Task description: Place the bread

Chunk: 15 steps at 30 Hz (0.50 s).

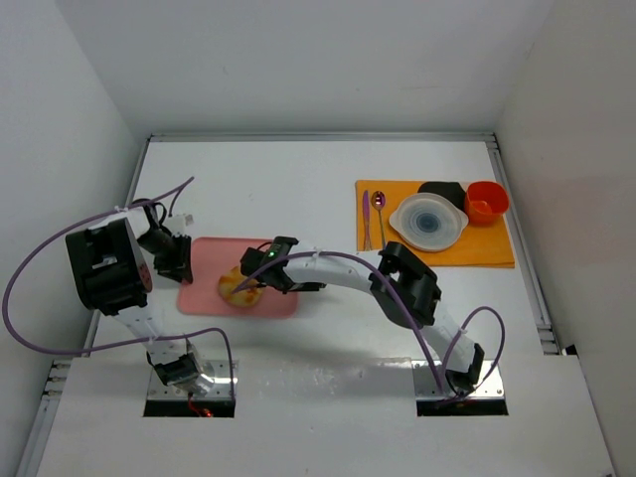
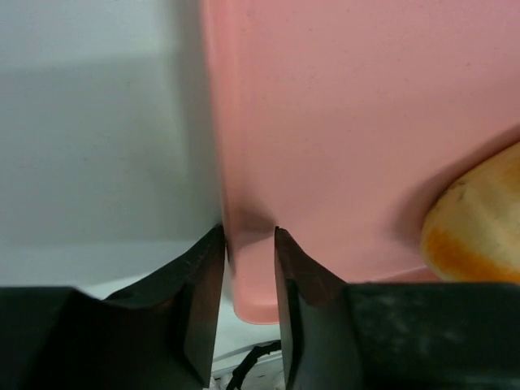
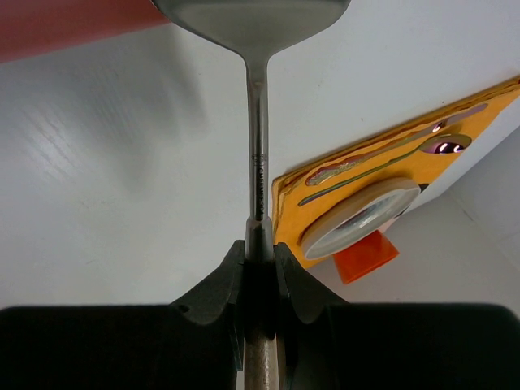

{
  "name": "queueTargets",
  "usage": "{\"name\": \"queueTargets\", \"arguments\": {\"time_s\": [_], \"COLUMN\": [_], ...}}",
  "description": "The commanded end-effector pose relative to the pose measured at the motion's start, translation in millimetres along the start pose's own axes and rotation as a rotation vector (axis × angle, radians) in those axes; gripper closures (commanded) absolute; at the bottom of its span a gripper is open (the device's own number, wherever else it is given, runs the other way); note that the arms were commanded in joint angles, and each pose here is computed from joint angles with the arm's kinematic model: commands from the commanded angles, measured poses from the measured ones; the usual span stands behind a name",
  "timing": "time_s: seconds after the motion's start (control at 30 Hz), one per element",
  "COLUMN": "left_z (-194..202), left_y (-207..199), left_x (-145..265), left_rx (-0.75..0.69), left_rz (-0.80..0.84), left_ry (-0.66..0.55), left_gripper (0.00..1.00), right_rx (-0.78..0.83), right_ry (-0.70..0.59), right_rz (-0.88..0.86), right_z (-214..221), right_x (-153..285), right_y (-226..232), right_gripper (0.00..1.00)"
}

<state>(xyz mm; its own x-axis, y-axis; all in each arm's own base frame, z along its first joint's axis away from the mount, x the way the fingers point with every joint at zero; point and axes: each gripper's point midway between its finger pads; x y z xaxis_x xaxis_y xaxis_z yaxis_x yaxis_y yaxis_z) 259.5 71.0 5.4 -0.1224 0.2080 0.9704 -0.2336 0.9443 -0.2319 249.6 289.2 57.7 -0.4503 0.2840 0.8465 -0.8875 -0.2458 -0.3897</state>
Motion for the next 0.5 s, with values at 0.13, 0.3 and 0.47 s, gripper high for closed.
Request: {"name": "queueTargets", "arguments": {"time_s": [0.13,0.3,0.47], "left_z": [-13,-12,-3], "left_y": [-13,0,2], "left_x": [15,-4,-17], "left_rx": [-0.046,-0.027,-0.026], "left_rz": [0.059,-0.004,-0.025], "left_ry": [-0.06,-0.024,0.017], "left_gripper": [0.62,0.72,0.92], "right_rx": [-0.003,-0.016,-0.012], "right_ry": [-0.055,-0.054,-0.061], "right_rz": [0.03,0.021,0.017], "right_z": [-1,-4,1], "right_x": [20,15,11], "right_y": [-9,-5,0], "right_gripper": [1.0,1.0,1.0]}}
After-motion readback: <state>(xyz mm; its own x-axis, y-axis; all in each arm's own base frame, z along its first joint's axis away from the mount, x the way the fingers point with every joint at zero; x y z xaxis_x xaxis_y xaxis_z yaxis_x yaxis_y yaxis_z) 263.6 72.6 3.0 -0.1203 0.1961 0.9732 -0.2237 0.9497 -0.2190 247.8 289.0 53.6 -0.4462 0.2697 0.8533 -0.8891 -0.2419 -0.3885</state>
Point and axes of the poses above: each gripper's point midway between its finger pads, its own x axis back along the fingers, its own y axis along the line the jaws close on, z = x × y, and after that the axes turned 14 degrees about x, right-handed
